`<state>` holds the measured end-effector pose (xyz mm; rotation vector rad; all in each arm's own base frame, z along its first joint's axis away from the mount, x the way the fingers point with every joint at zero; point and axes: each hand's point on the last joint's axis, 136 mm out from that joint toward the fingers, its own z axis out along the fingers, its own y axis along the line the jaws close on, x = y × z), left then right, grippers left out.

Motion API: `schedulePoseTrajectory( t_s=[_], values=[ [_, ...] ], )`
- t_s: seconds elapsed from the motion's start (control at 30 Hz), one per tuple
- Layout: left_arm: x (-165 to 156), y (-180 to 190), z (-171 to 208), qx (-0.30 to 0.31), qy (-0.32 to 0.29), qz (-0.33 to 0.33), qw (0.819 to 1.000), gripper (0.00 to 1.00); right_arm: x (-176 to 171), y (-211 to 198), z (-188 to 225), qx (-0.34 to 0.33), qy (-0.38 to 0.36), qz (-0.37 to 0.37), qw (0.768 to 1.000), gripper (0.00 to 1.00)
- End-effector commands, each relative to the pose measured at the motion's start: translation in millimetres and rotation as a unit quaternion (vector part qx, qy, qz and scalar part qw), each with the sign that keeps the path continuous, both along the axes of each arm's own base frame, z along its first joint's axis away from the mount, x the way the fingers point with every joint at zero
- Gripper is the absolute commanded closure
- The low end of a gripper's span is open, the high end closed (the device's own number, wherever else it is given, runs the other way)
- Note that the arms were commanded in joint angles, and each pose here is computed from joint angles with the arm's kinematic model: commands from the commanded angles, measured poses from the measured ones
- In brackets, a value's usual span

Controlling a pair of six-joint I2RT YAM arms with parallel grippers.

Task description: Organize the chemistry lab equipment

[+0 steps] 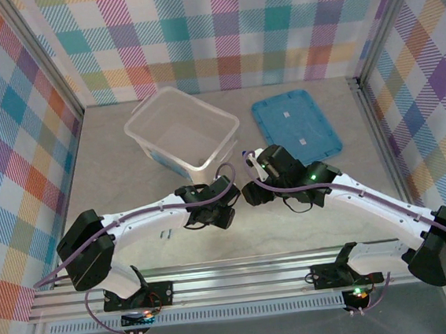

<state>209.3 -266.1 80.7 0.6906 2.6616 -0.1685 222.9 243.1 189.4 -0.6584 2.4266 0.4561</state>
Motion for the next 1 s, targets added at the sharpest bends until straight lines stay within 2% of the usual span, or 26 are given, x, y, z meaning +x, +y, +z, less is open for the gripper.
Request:
schedulePoseTrajectory(
  t_s=[0.0, 0.4, 0.63, 0.97],
  values=[
    [-6, -4, -6, 0.001, 0.008, -0.009, 1.0, 0.57, 2, 4, 3, 0.009, -0.004, 0.007, 1.0, 0.38],
    [-3, -6, 7, -0.004, -0.002, -0.011, 1.0, 0.7, 3, 4, 2, 0.011, -0.003, 0.005, 1.0, 0.38],
    [-3, -5, 22, -0.01, -0.01, -0.012, 1.0, 0.73, 3, 3, 2, 0.013, -0.002, 0.004, 1.0, 0.38],
    [0, -5, 75, -0.033, -0.033, -0.013, 0.999, 0.75, 5, 3, 5, 0.018, -0.004, 0.003, 1.0, 0.38]
  ],
)
